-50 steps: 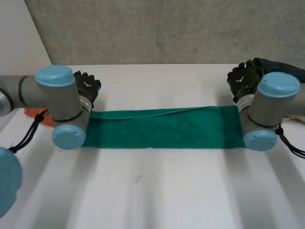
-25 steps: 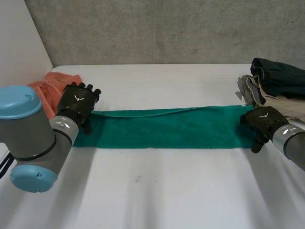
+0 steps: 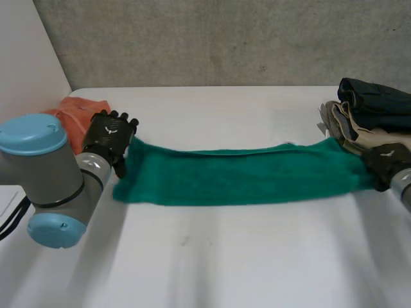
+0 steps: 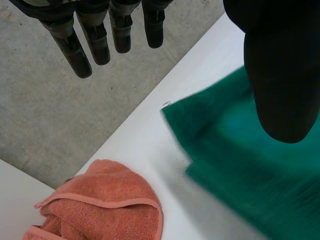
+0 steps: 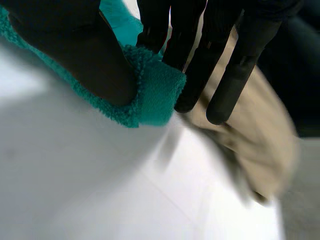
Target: Fold the laundry.
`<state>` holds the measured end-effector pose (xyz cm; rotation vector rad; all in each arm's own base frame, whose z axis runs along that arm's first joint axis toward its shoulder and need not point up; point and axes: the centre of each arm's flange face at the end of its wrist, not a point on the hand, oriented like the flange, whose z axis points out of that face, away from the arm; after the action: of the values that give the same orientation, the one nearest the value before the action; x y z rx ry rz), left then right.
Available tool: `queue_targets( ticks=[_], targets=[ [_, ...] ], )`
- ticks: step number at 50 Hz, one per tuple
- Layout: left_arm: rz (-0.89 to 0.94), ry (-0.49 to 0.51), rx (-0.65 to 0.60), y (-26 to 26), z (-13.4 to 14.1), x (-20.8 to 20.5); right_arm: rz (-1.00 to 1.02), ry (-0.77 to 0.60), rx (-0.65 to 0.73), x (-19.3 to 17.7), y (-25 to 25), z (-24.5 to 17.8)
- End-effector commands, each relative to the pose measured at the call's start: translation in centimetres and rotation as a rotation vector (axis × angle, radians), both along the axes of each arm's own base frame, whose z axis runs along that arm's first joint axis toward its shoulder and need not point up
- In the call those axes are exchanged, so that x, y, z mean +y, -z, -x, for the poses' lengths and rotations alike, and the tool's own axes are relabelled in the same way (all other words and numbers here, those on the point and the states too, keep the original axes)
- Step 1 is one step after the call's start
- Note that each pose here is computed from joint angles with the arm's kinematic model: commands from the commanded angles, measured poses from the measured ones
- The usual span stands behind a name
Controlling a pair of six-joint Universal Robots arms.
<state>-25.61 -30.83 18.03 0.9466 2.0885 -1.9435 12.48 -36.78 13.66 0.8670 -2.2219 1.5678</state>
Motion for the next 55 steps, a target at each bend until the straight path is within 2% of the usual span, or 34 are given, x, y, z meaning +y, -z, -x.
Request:
queue_targets(
  ticks=[1, 5, 8, 11, 12, 15, 16, 19, 20, 23, 24, 28, 29, 34, 39, 43, 44, 48, 51, 55],
  targets=[
    [0.016, -0.002, 0.005, -1.0, -0.2, 0.4, 0.057, 0.084, 0.208, -0.4, -3.0, 5.1],
    [0.021, -0.001, 0.009, -1.6, -0.4, 1.1, 0.048, 0.068, 0.376, -0.5, -3.5, 5.6],
    [0.025, -0.001, 0.011, -1.9, -0.6, 1.5, 0.056, 0.091, 0.439, -0.7, -4.0, 5.8],
    [0.025, -0.012, 0.010, -2.1, -1.1, 1.7, 0.128, 0.011, 0.449, -0.2, -5.5, 1.3],
    [0.027, -0.015, 0.011, -2.2, -1.3, 1.8, 0.192, -0.087, 0.439, 0.7, -6.5, -2.7],
    [0.037, -0.029, 0.016, -2.8, -1.9, 2.1, 0.281, -0.220, 0.418, 2.3, -7.8, -7.8],
    [0.041, -0.030, 0.018, -3.0, -2.0, 2.2, 0.336, -0.307, 0.399, 3.7, -8.4, -11.0],
    [0.052, -0.038, 0.022, -3.6, -2.6, 2.6, 0.422, -0.438, 0.371, 5.9, -8.9, -15.2],
    [0.055, -0.043, 0.023, -3.8, -2.7, 2.7, 0.474, -0.545, 0.344, 7.7, -8.7, -18.2],
    [0.054, -0.056, 0.022, -3.9, -3.4, 3.0, 0.534, -0.743, 0.296, 11.2, -7.0, -23.0],
    [0.053, -0.058, 0.022, -3.9, -3.5, 3.2, 0.559, -0.868, 0.264, 13.7, -5.6, -25.7],
    [0.035, -0.060, 0.016, -3.4, -3.7, 3.9, 0.548, -1.065, 0.227, 17.9, -1.7, -29.4],
    [0.031, -0.060, 0.014, -3.3, -3.8, 4.0, 0.532, -1.078, 0.228, 18.2, -0.8, -29.6],
    [0.013, -0.058, 0.005, -2.6, -3.9, 4.3, 0.466, -1.108, 0.239, 19.0, 2.4, -30.1],
    [0.025, -0.056, 0.007, -2.9, -3.8, 4.2, 0.480, -1.024, 0.208, 18.7, 0.2, -29.7],
    [0.055, -0.045, 0.017, -3.8, -3.3, 3.9, 0.414, -0.873, 0.046, 17.4, -3.7, -27.5],
    [0.074, -0.042, 0.025, -4.3, -3.1, 3.7, 0.374, -0.813, -0.067, 17.0, -5.6, -26.2],
    [0.116, 0.005, 0.045, -5.7, -1.5, 4.2, 0.208, -0.696, -0.297, 16.6, -7.7, -23.3],
    [0.133, 0.043, 0.056, -6.2, -0.3, 4.7, 0.060, -0.573, -0.355, 15.0, -6.5, -20.6],
    [0.137, 0.097, 0.062, -6.3, 1.4, 5.5, -0.045, -0.460, -0.310, 13.4, -4.3, -17.5]
  ],
)
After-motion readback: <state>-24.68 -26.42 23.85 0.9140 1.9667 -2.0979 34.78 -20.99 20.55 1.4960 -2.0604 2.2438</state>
